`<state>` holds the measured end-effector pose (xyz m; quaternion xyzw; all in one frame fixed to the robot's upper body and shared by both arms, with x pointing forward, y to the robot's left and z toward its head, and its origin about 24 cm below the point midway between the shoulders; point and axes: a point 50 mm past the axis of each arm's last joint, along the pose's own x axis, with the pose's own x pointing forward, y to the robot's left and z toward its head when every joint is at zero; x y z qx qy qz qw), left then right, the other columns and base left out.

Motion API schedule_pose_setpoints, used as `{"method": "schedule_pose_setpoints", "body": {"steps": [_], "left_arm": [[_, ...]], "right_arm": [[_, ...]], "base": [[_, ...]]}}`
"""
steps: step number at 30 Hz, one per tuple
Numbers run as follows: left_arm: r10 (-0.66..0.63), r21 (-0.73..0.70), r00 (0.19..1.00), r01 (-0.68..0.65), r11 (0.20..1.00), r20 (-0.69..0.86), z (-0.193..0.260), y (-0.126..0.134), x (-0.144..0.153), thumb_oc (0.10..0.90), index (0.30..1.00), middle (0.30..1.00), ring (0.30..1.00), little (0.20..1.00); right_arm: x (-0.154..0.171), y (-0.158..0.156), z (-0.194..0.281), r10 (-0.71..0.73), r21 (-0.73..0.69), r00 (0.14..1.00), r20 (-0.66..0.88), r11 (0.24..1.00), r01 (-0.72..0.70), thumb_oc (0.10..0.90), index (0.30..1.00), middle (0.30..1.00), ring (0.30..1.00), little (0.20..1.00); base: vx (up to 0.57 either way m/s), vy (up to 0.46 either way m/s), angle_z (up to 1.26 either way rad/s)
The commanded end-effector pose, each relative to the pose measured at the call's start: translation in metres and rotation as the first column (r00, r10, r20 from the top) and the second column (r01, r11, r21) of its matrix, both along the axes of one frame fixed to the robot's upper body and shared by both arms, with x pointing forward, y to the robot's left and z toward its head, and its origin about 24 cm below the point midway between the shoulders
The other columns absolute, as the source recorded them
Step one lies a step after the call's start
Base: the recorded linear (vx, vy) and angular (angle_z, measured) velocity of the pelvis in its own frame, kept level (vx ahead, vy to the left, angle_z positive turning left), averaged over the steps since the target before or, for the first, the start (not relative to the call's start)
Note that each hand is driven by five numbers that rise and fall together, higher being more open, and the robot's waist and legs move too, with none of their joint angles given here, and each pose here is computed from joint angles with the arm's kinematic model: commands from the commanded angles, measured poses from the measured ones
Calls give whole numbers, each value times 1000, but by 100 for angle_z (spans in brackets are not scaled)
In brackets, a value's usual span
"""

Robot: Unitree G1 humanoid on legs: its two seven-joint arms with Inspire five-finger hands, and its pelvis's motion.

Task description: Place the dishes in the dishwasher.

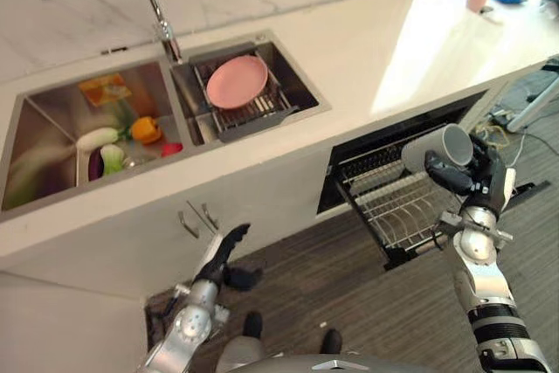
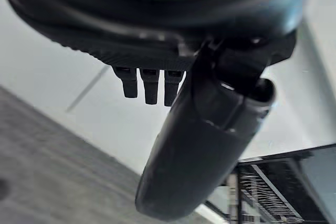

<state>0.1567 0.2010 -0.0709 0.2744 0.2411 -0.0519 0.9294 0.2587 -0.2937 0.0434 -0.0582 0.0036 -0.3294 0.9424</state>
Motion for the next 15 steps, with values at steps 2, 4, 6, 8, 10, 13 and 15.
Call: {"method": "schedule_pose_setpoints", "body": {"steps": [2,4,6,8,10,13,15], "left_arm": [[-38,14,984,36,999,174,29,7,27,800,900,900,900,900],[-26,32,988,21,999,153,25,14,21,800,900,900,900,900],[-2,48,992,-4,999,126,20,21,16,800,900,900,900,900],[22,55,992,-29,998,122,19,26,12,800,900,900,900,900],[35,65,992,-43,997,121,18,30,11,800,900,900,900,900],[60,54,991,-67,996,123,18,31,12,800,900,900,900,900],[66,47,990,-72,996,121,17,30,13,800,900,900,900,900]], "right_arm": [[23,-25,60,-15,-174,985,170,984,45,400,300,300,300,300],[25,-35,54,-41,-191,993,108,980,61,400,300,300,300,300],[26,-48,50,-70,-238,997,33,968,75,400,300,300,300,300],[29,-56,54,-88,-282,996,-2,956,84,400,300,300,300,300],[30,-68,51,-132,-276,990,-48,954,114,400,300,300,300,300],[35,-82,54,-174,-284,978,-114,949,135,400,300,300,300,300],[32,-91,44,-213,-214,965,-154,960,178,400,300,300,300,300]], "base": [[-1,0,17],[-8,5,15],[-3,9,16],[-4,-2,15],[-10,-2,8],[0,1,11],[4,-1,6]]}}
